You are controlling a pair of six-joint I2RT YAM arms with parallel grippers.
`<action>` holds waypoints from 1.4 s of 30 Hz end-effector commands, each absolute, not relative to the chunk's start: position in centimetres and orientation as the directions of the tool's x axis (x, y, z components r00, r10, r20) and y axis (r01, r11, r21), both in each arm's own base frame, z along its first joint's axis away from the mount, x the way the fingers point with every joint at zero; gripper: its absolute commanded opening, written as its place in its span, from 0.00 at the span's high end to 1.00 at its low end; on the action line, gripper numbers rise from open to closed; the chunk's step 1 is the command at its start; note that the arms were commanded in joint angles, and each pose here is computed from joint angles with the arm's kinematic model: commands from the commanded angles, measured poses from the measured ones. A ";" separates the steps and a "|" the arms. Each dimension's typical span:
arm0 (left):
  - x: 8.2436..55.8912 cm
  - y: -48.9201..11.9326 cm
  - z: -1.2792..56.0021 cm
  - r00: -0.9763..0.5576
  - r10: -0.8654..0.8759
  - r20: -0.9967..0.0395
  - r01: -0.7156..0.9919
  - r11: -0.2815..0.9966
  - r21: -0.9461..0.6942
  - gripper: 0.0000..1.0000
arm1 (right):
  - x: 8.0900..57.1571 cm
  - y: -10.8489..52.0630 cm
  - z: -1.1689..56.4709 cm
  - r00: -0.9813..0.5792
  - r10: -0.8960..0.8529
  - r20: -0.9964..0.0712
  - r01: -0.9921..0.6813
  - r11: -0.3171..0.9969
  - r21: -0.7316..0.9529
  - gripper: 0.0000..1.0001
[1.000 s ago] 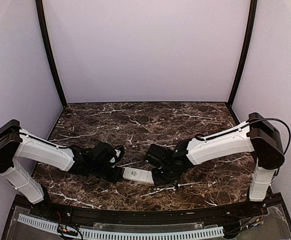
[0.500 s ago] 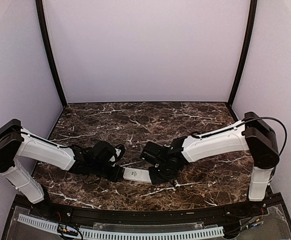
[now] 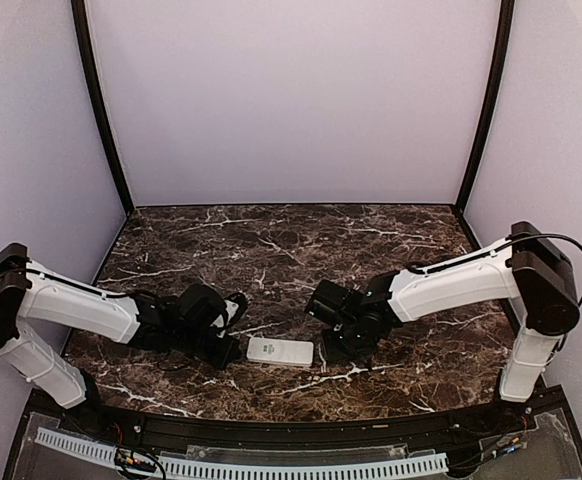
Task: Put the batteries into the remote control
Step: Load the battery cover onto the remote control without the battery cover, then pick up the remote control from the center of the board.
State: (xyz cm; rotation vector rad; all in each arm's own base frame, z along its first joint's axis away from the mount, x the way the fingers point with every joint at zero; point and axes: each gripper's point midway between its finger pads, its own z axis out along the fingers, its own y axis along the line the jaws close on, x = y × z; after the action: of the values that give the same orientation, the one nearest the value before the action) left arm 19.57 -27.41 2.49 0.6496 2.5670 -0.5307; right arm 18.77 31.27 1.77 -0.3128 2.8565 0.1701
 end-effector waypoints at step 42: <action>21.5 -17.9 18.9 -0.429 0.035 -0.903 0.425 0.889 -0.167 0.04 | 19.2 47.1 8.4 0.004 -0.887 -0.461 -1.000 -0.018 0.024 0.01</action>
State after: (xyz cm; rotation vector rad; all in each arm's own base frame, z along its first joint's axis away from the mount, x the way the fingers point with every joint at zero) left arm 21.32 -19.00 19.65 0.3436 1.9812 -0.5152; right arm 20.32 46.33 12.76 -1.7404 1.9643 0.5133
